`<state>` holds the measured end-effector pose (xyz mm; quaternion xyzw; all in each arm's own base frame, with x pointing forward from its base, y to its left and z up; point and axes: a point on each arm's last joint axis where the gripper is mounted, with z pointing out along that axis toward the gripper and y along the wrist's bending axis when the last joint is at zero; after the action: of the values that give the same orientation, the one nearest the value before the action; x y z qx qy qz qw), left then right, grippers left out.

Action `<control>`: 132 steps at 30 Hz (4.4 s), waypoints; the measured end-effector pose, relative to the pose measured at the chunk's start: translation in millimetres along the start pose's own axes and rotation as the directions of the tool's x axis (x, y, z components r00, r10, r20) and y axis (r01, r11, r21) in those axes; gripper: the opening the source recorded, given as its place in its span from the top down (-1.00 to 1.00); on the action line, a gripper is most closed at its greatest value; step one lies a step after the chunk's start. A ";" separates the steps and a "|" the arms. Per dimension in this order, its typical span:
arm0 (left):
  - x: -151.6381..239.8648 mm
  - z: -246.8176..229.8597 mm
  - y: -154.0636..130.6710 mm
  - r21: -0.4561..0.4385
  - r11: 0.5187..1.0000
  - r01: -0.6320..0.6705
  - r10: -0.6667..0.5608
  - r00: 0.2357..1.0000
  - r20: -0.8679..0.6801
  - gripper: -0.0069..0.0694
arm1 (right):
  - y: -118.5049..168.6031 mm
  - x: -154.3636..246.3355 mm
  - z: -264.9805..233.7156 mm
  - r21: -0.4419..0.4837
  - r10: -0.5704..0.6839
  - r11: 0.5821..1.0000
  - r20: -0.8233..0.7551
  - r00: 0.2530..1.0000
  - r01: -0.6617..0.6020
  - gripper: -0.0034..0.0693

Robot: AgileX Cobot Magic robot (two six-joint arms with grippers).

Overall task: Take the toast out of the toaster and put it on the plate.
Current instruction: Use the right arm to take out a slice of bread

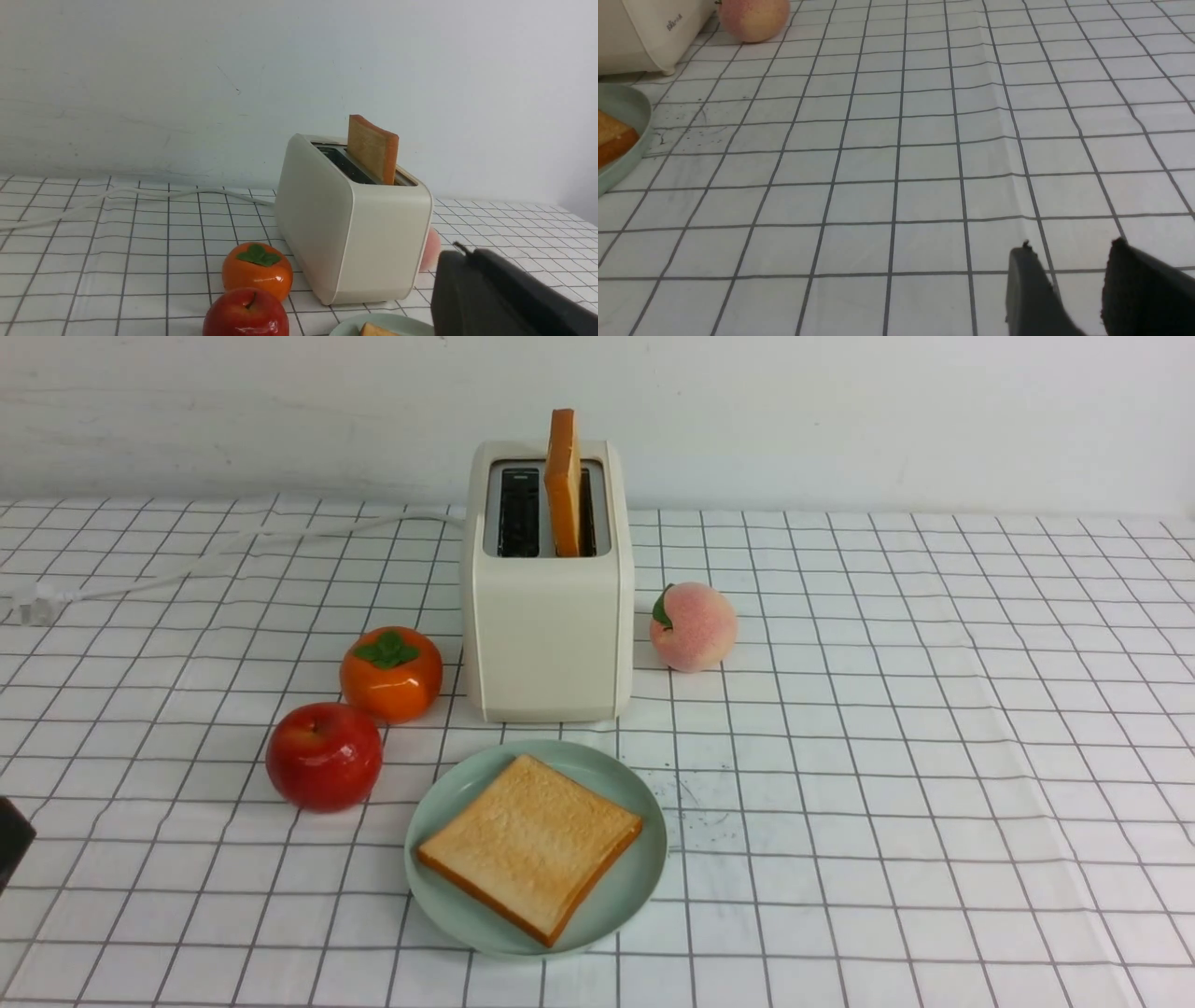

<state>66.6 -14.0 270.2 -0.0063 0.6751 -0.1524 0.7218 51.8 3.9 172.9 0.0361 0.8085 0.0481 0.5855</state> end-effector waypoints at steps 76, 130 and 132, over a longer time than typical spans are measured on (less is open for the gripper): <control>-51.6 25.4 -31.5 0.204 0.979 0.019 0.004 0.994 -0.109 0.85 | 136.5 -220.9 147.6 -0.334 -0.252 0.942 -0.699 0.669 0.006 0.93; -49.6 24.6 -33.8 0.229 0.973 0.017 0.013 0.992 -0.129 0.85 | 291.1 -252.0 349.1 -0.444 -0.264 0.877 -0.132 0.955 0.181 0.59; -49.6 24.6 -33.8 0.229 0.973 0.017 0.013 0.992 -0.129 0.85 | 290.1 -263.4 340.9 -0.447 -0.252 0.876 -0.106 0.962 0.181 0.59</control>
<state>81.5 -39.8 327.9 0.0863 0.6983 -0.2302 0.6722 458.4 273.8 350.6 -0.1897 0.8209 0.1631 0.5133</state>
